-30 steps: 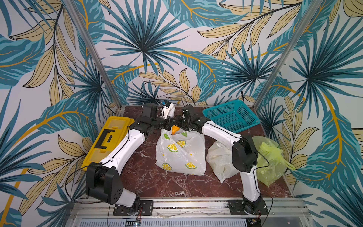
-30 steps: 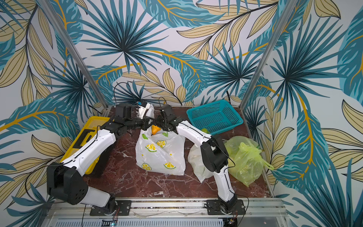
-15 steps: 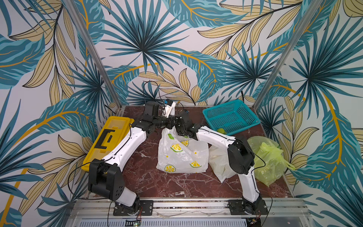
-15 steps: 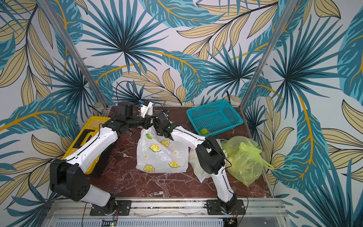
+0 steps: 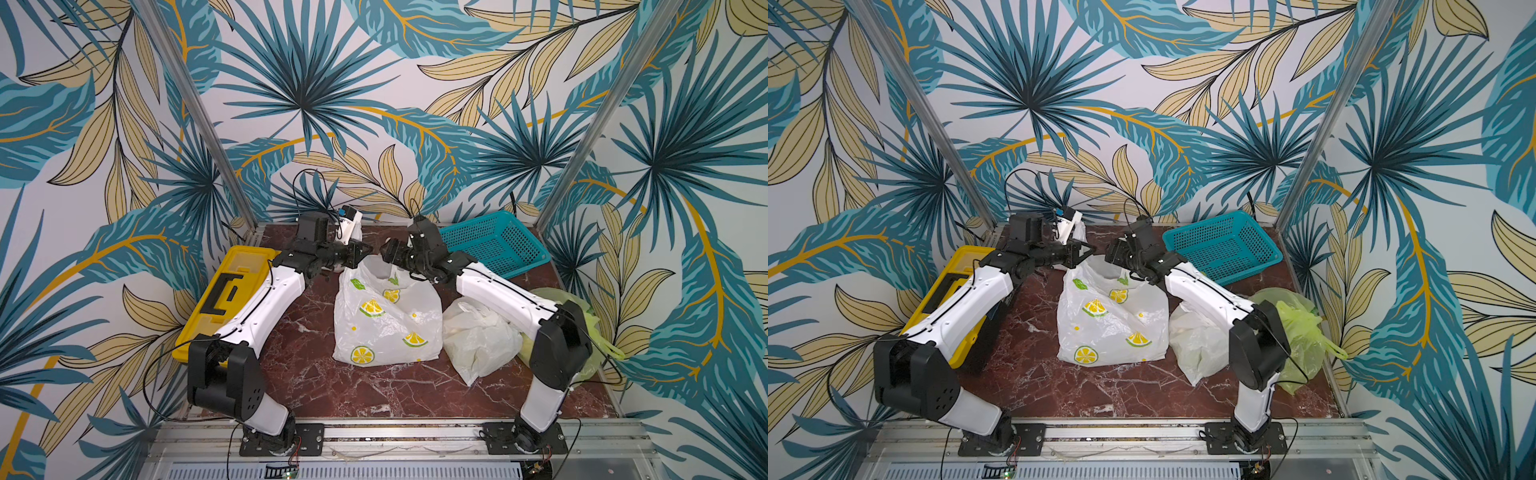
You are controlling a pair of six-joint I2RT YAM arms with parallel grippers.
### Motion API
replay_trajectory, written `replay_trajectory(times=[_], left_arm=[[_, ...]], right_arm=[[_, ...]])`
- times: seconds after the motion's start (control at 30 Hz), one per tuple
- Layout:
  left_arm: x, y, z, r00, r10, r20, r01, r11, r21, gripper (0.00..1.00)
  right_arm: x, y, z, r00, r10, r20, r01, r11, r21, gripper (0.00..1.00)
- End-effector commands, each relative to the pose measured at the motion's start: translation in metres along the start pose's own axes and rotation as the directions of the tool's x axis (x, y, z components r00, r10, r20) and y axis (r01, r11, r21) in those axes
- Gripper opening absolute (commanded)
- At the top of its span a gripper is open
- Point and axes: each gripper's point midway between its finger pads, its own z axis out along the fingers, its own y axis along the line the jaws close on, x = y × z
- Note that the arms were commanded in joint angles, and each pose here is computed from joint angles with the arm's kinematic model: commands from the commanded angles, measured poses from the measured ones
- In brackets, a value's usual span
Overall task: Place the pears into plastic bags & tie knots
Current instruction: Place the pear in the plastic bag, then pick up the pear from the basket.
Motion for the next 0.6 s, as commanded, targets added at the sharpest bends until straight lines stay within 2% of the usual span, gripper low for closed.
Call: replay_trajectory(times=[0.0,0.07,0.13,0.27,0.33,0.57], left_arm=[[-0.013,-0.007,-0.011,0.998,0.033,0.044,-0.033,0.999,-0.003,0.0],[-0.013,-0.006,-0.016,0.998,0.041,0.052,-0.04,0.999,-0.025,0.0],[-0.013,-0.005,-0.023,0.996,0.053,0.066,-0.05,0.998,-0.049,0.0],[-0.021,-0.007,-0.043,0.993,0.055,0.107,-0.047,0.996,-0.077,0.0],[-0.024,-0.012,-0.046,0.991,0.068,0.116,-0.061,0.996,-0.062,0.0],[-0.022,-0.017,-0.041,0.993,0.053,0.102,-0.052,0.999,-0.013,0.0]], right_arm=[[-0.004,-0.043,-0.018,0.992,-0.11,-0.069,0.117,0.988,0.105,0.78],[-0.027,-0.089,-0.032,0.985,-0.147,-0.09,0.164,0.961,0.224,0.78],[-0.048,-0.146,-0.05,0.978,-0.165,-0.127,0.202,0.904,0.377,0.77],[-0.065,-0.222,-0.072,0.956,-0.191,-0.224,0.285,0.795,0.536,0.79],[-0.062,-0.25,-0.072,0.942,-0.164,-0.292,0.309,0.762,0.569,0.8],[-0.035,-0.297,-0.048,0.878,-0.07,-0.474,0.367,0.734,0.571,0.8]])
